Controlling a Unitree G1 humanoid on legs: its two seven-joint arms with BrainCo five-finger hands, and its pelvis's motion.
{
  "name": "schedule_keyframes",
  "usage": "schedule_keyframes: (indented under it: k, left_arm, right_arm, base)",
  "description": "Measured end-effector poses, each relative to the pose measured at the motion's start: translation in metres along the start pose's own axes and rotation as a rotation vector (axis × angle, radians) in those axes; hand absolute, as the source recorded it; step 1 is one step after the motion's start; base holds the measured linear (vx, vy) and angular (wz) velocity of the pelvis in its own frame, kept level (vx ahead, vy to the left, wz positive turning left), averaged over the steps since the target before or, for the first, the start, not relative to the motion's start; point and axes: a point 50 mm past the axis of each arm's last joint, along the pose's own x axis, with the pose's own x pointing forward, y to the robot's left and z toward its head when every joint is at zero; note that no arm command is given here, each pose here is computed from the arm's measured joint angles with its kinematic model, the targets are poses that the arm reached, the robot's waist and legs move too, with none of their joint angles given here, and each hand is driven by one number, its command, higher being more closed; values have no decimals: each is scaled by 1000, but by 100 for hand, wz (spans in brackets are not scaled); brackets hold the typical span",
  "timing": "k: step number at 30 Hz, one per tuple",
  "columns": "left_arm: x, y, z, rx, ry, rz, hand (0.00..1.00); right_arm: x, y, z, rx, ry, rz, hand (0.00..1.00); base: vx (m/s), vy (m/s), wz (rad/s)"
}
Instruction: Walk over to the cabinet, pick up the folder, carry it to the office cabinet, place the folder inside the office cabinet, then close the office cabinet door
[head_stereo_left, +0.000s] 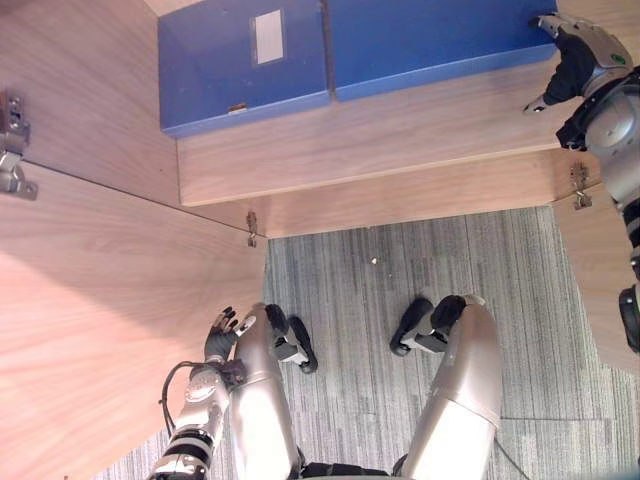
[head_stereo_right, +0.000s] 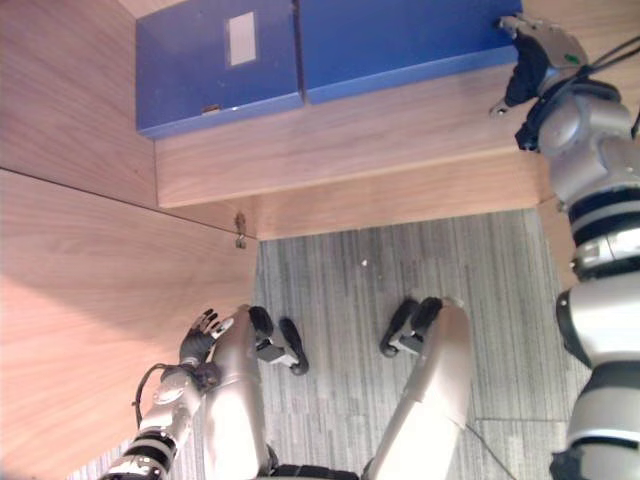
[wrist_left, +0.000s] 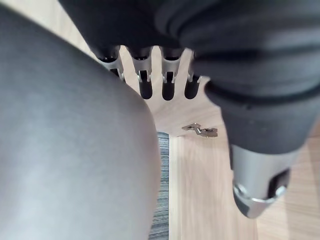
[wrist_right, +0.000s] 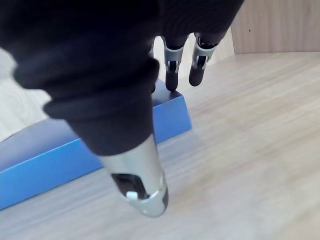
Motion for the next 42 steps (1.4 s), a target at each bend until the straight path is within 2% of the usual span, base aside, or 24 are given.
schedule_keyframes:
  k: [5,7,14,18,21,23,26,30,32,35,38,42]
  left_arm:
    - [0,-1,-3,-1,19,-3,0]
    - [-3,-4,-12,8,55,-10,0]
    - [-10,-2,-31,67,137,-20,0]
    - [-13,3,-40,118,183,-27,0]
    - [-14,3,-41,166,193,-45,0]
    - [-15,3,-44,205,203,-56,0]
    - [-24,3,-57,330,253,-105,0]
    - [-29,7,-70,432,332,-128,0]
    - [-32,12,-75,442,363,-109,0]
    - [-34,28,-76,472,389,-64,0]
    - [-42,49,-82,501,442,-11,0]
    - [-48,47,-90,470,469,-4,0]
  right_arm:
    - [-2,10,-5,59,41,-1,0]
    - [-4,26,-5,99,58,24,0]
    - [-6,44,-1,94,99,14,0]
    - [-13,74,-3,124,149,74,0]
    - [-21,100,-8,211,211,127,0]
    - [-35,129,-11,277,253,181,0]
    - [-93,219,-9,402,371,413,0]
    - [-158,285,16,571,441,632,0]
    - [-185,298,30,692,445,667,0]
    - [-212,291,34,863,420,617,0]
    - [-237,287,17,1033,531,512,0]
    - [-274,283,-15,1136,712,399,0]
  base:
    - [6,-45,12]
    - [11,-21,4]
    - [25,52,-7]
    - [19,137,-4]
    - [9,142,-4]
    - [11,133,-15]
    - [35,159,-35]
    - [41,123,-64]
    - [-20,133,-111]
    - [-46,83,-90]
    - [-4,-29,-94]
    - [-7,-81,-99]
